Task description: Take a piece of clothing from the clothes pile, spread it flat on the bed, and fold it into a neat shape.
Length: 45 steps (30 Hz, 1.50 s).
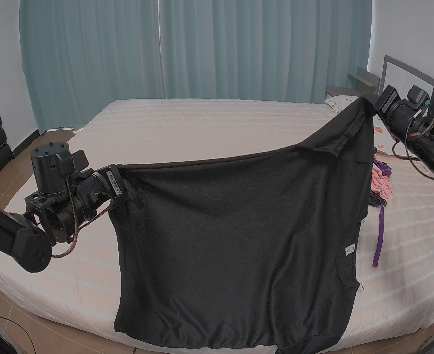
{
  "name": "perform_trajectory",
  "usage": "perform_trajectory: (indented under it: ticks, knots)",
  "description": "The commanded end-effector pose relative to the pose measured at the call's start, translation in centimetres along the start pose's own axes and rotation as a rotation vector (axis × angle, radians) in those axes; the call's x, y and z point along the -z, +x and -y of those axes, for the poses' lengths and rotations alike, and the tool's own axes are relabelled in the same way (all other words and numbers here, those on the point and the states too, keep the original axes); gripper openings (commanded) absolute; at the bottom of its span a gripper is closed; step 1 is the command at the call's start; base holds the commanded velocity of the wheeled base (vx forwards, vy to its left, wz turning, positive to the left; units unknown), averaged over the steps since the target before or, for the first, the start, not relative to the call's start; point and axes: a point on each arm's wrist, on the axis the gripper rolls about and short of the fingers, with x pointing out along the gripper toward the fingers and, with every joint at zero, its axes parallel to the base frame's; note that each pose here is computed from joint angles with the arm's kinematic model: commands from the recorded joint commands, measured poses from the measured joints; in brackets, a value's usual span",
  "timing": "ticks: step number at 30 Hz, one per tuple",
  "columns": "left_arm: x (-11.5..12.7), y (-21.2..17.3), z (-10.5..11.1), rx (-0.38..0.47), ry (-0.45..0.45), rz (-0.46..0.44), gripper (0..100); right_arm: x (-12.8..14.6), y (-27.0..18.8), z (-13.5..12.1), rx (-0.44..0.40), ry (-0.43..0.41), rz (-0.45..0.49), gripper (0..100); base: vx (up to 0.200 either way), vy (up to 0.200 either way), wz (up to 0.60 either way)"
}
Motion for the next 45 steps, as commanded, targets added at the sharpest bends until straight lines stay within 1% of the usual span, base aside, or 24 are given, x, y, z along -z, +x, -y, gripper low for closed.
perform_trajectory:
  ticks: [1, 4, 6, 9, 10, 12, 13, 14, 18, 20, 22, 24, 25, 31, 34, 36, 37, 38, 39, 40, 42, 43, 44, 45]
  knots:
    - [1.9, 2.1, -0.5, -0.022, -0.009, -0.043, 0, 2.5, 1.4, 1.5, 0.046, -0.004, -0.077, 0, 0.000, 0.000, 0.00]
    - [2.7, 3.1, -0.6, -0.023, -0.024, -0.034, 0, 3.1, 2.2, 1.7, 0.055, -0.005, -0.079, 0, 0.000, 0.000, 0.00]
    - [3.8, 4.0, -1.0, -0.028, -0.046, -0.027, 0, 4.1, 2.9, 2.0, 0.047, -0.005, -0.075, 0, 0.000, 0.000, 0.00]
    - [4.9, 4.5, -1.3, -0.036, -0.054, -0.041, 0, 5.0, 3.3, 2.4, 0.045, -0.005, -0.080, 0, 0.000, 0.000, 0.00]
    - [5.5, 4.9, -1.5, -0.045, -0.058, -0.057, 0, 5.5, 3.5, 2.7, 0.050, -0.006, -0.090, 0, 0.000, 0.000, 0.00]
    - [6.1, 5.2, -1.7, -0.052, -0.066, -0.068, 0, 6.1, 3.8, 3.2, 0.065, -0.008, -0.109, 0, 0.000, 0.000, 0.00]
    - [6.3, 5.4, -1.8, -0.054, -0.071, -0.072, 0, 6.7, 4.0, 3.6, 0.076, -0.008, -0.124, 100, 0.000, 0.000, 0.00]
    - [6.4, 5.5, -1.8, -0.057, -0.075, -0.074, 100, 7.1, 4.1, 3.8, 0.086, -0.010, -0.135, 100, 0.000, 0.000, 0.00]
    - [7.1, 5.8, -1.9, -0.060, -0.075, -0.095, 100, 9.4, 4.4, 5.4, 0.129, -0.015, -0.208, 100, 0.000, 0.000, 0.00]
    - [7.4, 5.9, -2.0, -0.065, -0.075, -0.103, 100, 10.2, 4.6, 6.0, 0.143, -0.015, -0.223, 100, 0.000, 0.000, 0.00]
    - [7.7, 5.8, -2.2, -0.072, -0.087, -0.113, 100, 11.1, 4.2, 6.8, 0.172, -0.019, -0.256, 100, 0.000, 0.000, 0.00]
    - [7.7, 5.7, -2.2, -0.074, -0.093, -0.115, 100, 11.1, 4.0, 6.9, 0.173, -0.019, -0.265, 100, 0.000, 0.000, 0.00]
    - [8.1, 5.3, -2.4, -0.081, -0.112, -0.131, 100, 11.4, 3.4, 7.5, 0.192, -0.019, -0.293, 100, 0.000, 0.000, 0.00]
    - [9.4, 3.7, -3.0, -0.139, -0.100, -0.179, 100, 11.1, 2.8, 9.0, 0.250, -0.006, -0.324, 100, 0.000, 0.000, 0.00]
    - [8.6, 2.9, -2.9, -0.140, -0.134, -0.160, 100, 11.7, 1.3, 9.1, 0.257, 0.027, -0.372, 100, 0.000, 0.000, 0.00]
    - [7.9, 2.4, -2.7, -0.133, -0.159, -0.135, 100, 11.9, 0.7, 9.2, 0.256, 0.034, -0.392, 100, 0.000, 0.000, 0.00]
    - [6.8, 1.8, -2.4, -0.118, -0.189, -0.100, 100, 12.1, 0.3, 9.3, 0.263, 0.037, -0.406, 100, 0.000, 0.000, 0.00]
    - [6.5, 1.6, -2.3, -0.115, -0.196, -0.092, 100, 12.2, 0.3, 9.4, 0.265, 0.036, -0.408, 100, 0.000, 0.000, 0.00]
    - [5.1, 0.5, -1.9, -0.099, -0.223, -0.046, 100, 12.6, -0.3, 9.7, 0.284, 0.037, -0.430, 100, 0.000, 0.000, 0.00]
    - [4.4, -0.3, -1.5, -0.080, -0.228, -0.027, 100, 12.9, -0.7, 9.9, 0.300, 0.035, -0.451, 100, 0.000, 0.000, 0.00]
    - [3.4, -1.4, -0.6, -0.042, -0.221, -0.004, 100, 13.4, -1.5, 10.3, 0.332, 0.032, -0.488, 100, 0.000, 0.000, 0.00]
    - [3.4, -1.5, -0.6, -0.039, -0.219, -0.006, 100, 13.4, -1.5, 10.3, 0.333, 0.034, -0.491, 100, 0.000, 0.000, 0.00]
    - [3.1, -2.1, 0.0, -0.027, -0.175, -0.023, 100, 13.9, -2.0, 10.6, 0.366, 0.060, -0.521, 100, 0.000, 0.000, 0.00]
    - [2.9, -2.3, 0.0, -0.032, -0.153, -0.036, 100, 14.0, -2.2, 10.7, 0.381, 0.083, -0.527, 100, 0.000, 0.000, 0.00]
